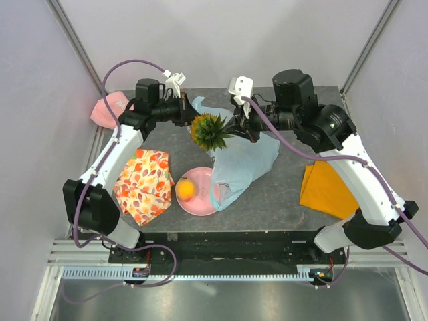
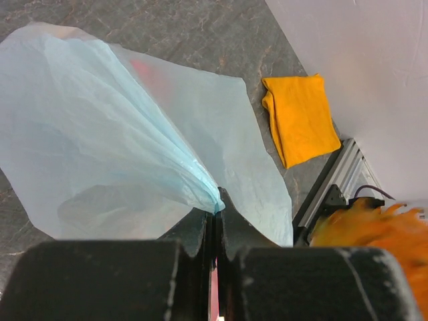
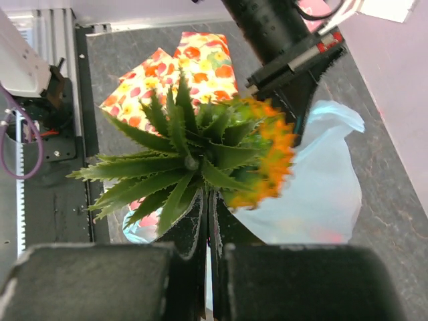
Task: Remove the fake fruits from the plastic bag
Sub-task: Place the fake fruit on the plate.
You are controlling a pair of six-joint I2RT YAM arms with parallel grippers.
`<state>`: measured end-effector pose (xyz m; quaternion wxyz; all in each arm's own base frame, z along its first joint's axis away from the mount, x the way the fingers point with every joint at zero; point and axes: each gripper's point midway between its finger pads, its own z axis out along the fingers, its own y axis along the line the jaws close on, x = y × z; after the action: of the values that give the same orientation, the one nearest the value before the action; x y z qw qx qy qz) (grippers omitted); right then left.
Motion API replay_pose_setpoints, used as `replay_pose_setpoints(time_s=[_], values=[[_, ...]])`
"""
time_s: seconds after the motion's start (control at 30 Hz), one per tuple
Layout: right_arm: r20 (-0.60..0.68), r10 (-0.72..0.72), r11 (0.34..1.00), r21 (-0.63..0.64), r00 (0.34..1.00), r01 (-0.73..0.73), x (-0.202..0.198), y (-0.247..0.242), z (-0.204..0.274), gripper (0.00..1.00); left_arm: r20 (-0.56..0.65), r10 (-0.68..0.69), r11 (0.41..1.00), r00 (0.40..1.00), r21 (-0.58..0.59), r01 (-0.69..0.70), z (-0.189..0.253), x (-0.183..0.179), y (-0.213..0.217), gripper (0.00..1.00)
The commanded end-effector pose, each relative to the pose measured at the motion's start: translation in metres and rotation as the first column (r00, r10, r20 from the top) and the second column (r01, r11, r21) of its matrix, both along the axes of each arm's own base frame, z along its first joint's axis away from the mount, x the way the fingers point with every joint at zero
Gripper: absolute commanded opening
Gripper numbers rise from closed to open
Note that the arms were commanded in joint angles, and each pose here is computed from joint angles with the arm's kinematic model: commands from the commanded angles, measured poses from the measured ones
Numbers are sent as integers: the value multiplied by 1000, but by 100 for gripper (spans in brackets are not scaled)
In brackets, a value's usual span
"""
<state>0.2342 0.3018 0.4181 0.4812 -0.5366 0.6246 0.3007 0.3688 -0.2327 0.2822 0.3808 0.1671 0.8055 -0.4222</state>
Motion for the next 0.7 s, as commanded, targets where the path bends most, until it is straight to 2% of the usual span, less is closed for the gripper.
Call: replay_pose_setpoints(time_s=[0.0, 0.27, 0.43, 0.67], values=[[-10, 90, 993, 79, 996, -89, -19, 12, 17, 0, 75, -12, 1000, 997, 12, 11, 15, 13, -2, 2], [-173, 176, 984, 43, 969, -171, -15, 63, -53, 0, 144, -19, 1000, 989, 1, 19, 41, 11, 0, 2], [-266, 139, 989, -13, 954, -148, 7, 83, -103, 0, 151, -34, 999, 988, -13, 36, 48, 4, -1, 2], [-348, 70, 994, -50, 935, -93, 22, 95, -138, 0, 165, -42, 997, 985, -52, 51, 64, -5, -3, 1]])
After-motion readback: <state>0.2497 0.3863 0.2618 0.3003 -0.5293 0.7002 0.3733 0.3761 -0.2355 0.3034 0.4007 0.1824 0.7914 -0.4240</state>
